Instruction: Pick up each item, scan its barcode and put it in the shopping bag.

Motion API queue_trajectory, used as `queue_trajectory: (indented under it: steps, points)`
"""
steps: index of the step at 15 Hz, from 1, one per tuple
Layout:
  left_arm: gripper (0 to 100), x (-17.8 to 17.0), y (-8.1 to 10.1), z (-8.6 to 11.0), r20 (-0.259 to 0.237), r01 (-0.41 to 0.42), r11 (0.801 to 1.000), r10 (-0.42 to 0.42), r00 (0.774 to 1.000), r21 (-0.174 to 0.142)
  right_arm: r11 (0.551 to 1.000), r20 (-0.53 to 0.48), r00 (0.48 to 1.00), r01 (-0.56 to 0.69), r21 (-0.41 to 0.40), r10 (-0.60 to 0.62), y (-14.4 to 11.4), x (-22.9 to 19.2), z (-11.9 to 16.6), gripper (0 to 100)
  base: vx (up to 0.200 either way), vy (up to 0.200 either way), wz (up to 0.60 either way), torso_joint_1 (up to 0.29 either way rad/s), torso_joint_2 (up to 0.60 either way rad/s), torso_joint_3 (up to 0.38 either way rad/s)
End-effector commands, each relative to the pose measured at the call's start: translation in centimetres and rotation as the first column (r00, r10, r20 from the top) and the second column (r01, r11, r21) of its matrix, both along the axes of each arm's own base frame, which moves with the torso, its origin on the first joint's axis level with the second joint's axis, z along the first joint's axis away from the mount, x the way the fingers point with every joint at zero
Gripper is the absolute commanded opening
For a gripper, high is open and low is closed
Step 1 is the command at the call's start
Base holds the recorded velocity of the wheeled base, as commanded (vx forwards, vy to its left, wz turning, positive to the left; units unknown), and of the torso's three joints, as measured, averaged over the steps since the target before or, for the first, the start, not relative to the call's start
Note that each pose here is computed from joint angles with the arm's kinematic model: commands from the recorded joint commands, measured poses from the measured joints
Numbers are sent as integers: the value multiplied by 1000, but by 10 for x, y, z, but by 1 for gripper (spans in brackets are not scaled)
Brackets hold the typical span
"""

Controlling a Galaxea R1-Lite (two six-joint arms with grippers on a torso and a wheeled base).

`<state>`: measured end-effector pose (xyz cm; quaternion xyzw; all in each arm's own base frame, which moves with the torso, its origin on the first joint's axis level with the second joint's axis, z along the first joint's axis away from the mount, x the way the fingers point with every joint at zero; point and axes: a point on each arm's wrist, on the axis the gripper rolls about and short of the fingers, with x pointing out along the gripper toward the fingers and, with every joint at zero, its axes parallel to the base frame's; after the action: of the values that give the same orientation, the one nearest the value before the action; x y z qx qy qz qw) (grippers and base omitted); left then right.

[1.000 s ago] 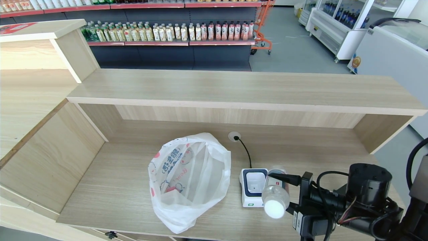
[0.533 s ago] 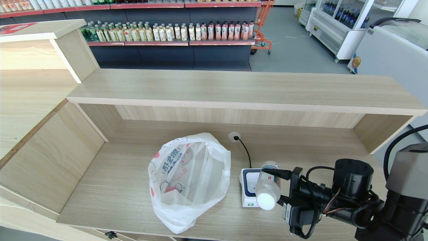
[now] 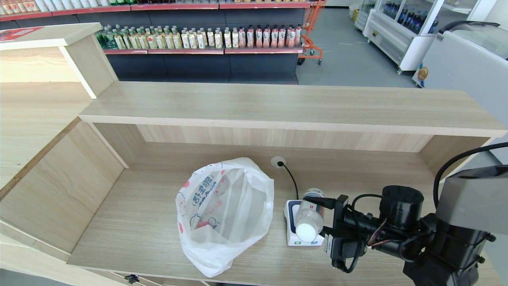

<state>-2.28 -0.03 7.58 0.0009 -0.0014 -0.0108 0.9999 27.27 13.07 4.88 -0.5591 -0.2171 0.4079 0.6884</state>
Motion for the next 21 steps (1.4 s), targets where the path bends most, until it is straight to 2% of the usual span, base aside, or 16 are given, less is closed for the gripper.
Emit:
queue_trajectory:
  steps: [1,7,15,16,17,19,20,21]
  points:
    - [100,0,0,0,-1,0,1000,0,1000,0,1000,-11,1000,-4,-5,4,3,4,-7,0,0,0,0,0,0,0]
    - [100,0,0,0,-1,0,1000,0,1000,1,999,-13,999,-39,-4,39,18,8,-14,0,0,0,0,0,0,0]
    - [100,0,0,0,-1,0,1000,0,1000,1,999,-12,999,-39,-4,39,19,9,-14,0,0,0,0,0,0,0]
    - [100,0,0,0,-1,0,1000,0,1000,3,999,9,999,-39,15,39,21,10,-7,0,0,0,0,0,0,0]
    - [100,0,0,0,-1,0,1000,0,1000,3,997,64,997,-36,66,32,26,13,15,0,0,0,0,0,0,0]
    - [100,0,0,0,-1,0,1000,0,1000,1,981,147,986,50,186,-78,29,17,59,0,0,0,0,0,0,0]
    - [100,0,0,0,-1,0,1000,0,1000,3,956,129,976,138,259,-176,26,12,77,0,0,0,0,0,0,0]
    - [100,0,0,0,-1,0,1000,0,1000,3,903,59,953,259,343,-296,18,3,96,0,0,0,0,0,0,0]
